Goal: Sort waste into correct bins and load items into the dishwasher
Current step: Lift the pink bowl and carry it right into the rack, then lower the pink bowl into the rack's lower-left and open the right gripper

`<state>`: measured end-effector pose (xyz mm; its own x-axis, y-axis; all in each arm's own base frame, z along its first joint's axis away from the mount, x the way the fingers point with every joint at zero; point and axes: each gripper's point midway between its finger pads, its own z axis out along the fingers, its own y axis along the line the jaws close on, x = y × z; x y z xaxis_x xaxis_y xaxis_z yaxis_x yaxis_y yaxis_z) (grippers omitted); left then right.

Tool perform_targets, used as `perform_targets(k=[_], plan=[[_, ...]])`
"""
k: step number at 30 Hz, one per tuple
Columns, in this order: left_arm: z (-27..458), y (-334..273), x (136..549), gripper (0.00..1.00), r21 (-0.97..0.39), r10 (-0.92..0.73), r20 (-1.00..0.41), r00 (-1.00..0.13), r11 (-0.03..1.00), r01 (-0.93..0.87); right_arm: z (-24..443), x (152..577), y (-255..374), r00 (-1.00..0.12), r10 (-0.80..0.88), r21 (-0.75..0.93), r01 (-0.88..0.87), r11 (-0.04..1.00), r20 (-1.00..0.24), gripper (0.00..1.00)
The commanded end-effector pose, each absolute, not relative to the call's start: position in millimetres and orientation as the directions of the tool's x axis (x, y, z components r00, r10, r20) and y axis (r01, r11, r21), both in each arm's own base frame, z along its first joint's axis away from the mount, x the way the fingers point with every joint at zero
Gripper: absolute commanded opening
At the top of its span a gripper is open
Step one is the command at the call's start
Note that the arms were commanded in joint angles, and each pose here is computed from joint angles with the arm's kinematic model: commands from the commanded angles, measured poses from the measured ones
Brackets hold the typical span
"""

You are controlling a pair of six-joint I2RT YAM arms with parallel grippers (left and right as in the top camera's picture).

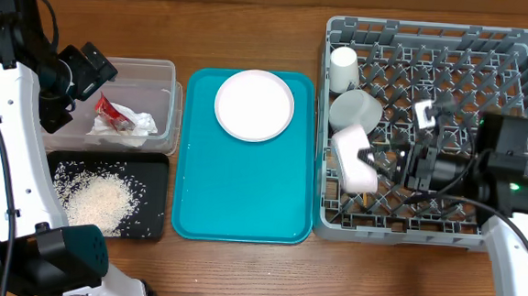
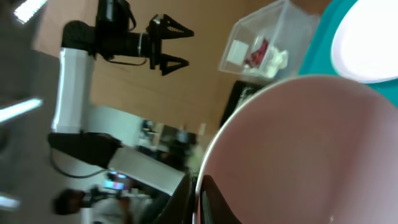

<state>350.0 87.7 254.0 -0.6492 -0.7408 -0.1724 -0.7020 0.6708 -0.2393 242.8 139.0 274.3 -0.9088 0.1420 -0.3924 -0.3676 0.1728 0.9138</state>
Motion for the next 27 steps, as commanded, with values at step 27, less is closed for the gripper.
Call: perform_targets(k=[27], plan=[[267.5, 86.6, 349.1, 1.00, -0.257, -0.728, -0.212, -0.652, 0.685, -0.682, 206.7, 271.2, 129.5, -0.916, 0.152, 0.928, -0.370, 0.042, -0.372, 0.04]])
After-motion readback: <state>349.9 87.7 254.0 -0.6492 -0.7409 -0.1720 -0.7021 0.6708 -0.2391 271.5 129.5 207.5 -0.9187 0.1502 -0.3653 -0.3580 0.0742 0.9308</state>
